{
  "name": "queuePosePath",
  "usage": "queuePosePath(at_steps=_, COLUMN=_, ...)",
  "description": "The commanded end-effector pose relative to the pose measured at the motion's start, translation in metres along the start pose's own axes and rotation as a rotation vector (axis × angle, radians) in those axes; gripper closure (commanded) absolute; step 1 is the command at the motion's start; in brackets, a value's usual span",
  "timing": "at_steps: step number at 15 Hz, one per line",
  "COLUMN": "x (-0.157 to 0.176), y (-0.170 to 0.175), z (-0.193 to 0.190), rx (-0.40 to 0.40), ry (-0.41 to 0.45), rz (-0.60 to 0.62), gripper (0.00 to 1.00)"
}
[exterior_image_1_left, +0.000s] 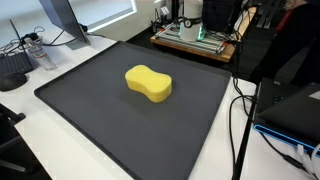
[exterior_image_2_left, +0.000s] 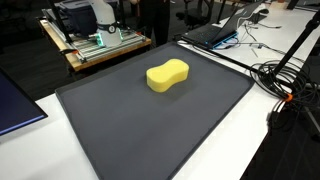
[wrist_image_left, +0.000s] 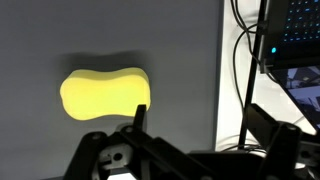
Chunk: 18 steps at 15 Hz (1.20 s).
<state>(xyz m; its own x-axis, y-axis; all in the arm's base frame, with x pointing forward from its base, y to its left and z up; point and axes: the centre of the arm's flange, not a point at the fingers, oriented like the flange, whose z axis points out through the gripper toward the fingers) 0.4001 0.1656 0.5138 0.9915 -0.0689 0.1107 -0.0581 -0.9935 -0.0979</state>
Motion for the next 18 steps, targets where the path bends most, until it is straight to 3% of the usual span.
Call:
queuePosePath(at_steps=1, x=0.027, y=-0.019, z=-0.004, rx=-0.093, ry=-0.027, rz=-0.02, gripper=0.0)
queuePosePath(at_steps=9, x=0.078, y=-0.053, z=0.017, rx=-0.268, ry=-0.134, rz=-0.066, gripper=0.0)
queuePosePath(at_steps=14, x=0.114, y=-0.095, z=0.044, rx=-0.363, ry=-0.135, rz=-0.083, gripper=0.0)
queuePosePath(at_steps=18, x=0.15, y=-0.122, z=0.073, rx=-0.463, ry=-0.183, rz=-0.077, gripper=0.0)
